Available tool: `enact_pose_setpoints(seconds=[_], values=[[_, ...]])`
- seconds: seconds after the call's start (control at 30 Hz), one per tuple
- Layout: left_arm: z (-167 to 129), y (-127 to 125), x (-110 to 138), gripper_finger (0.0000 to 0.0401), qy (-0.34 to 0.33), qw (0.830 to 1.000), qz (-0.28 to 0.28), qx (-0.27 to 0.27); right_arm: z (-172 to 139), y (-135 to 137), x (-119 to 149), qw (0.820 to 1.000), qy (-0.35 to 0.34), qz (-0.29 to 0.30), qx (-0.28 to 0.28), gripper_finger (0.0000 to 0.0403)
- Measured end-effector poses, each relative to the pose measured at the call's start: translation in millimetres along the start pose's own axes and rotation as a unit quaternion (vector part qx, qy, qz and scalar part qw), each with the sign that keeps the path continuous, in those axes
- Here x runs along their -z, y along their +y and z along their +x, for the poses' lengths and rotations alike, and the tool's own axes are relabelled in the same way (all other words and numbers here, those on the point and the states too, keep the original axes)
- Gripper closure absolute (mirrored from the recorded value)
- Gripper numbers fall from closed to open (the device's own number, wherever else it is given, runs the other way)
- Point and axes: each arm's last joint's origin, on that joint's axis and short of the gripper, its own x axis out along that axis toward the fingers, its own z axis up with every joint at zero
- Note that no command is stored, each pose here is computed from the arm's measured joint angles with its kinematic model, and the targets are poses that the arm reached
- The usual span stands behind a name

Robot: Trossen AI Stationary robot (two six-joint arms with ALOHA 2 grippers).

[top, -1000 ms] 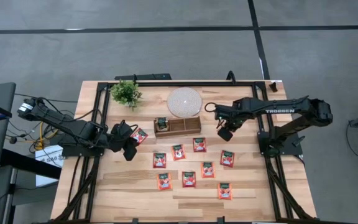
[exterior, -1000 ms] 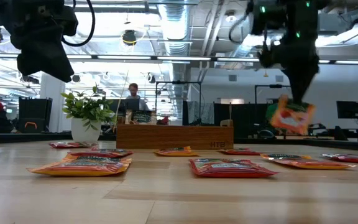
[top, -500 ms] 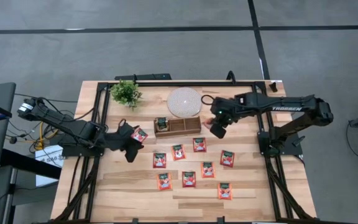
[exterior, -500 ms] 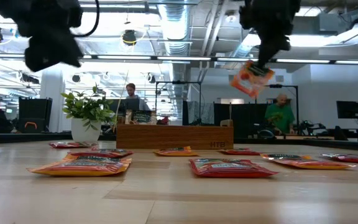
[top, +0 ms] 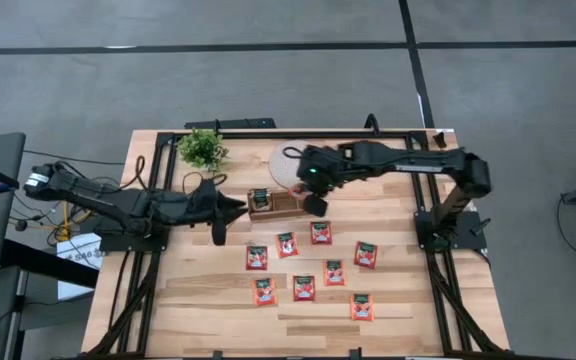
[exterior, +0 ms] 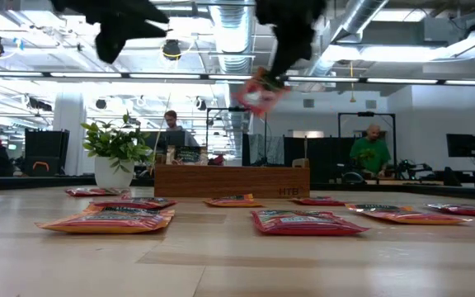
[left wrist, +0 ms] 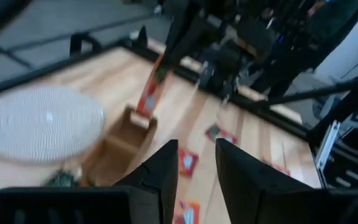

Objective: Pick & Place Tea
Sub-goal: Put the orange tea bag into the middle of the wooden organizer

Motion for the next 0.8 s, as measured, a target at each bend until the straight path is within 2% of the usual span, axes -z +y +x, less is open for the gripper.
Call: enact_pose_setpoints(seconds=[0.13, 0.33, 0.57, 0.8], values=[[4.1, 5.8, -12.7, 0.0302, -0.041, 0.999, 0.019, 0.007, 2.9, 2.8, -26.6, 0.999, -0.021, -0.039, -0.005, 0.0403], [15.6, 17.1, -27.7, 0.0302, -0.084, 0.995, 0.046, 0.012, 1.4, 2.8, -48.3, 0.997, -0.026, -0.077, -0.014, 0.0403], [54.3, 18.5, -41.9, 0.0302, -0.024, 0.995, 0.089, 0.021, -2.7, -2.5, -53.7, 0.997, -0.037, -0.07, -0.018, 0.0403], [81.2, 13.6, -51.4, 0.0302, 0.062, 0.988, 0.144, -0.014, -4.9, -5.0, -52.7, 0.997, -0.034, -0.066, -0.015, 0.0403]])
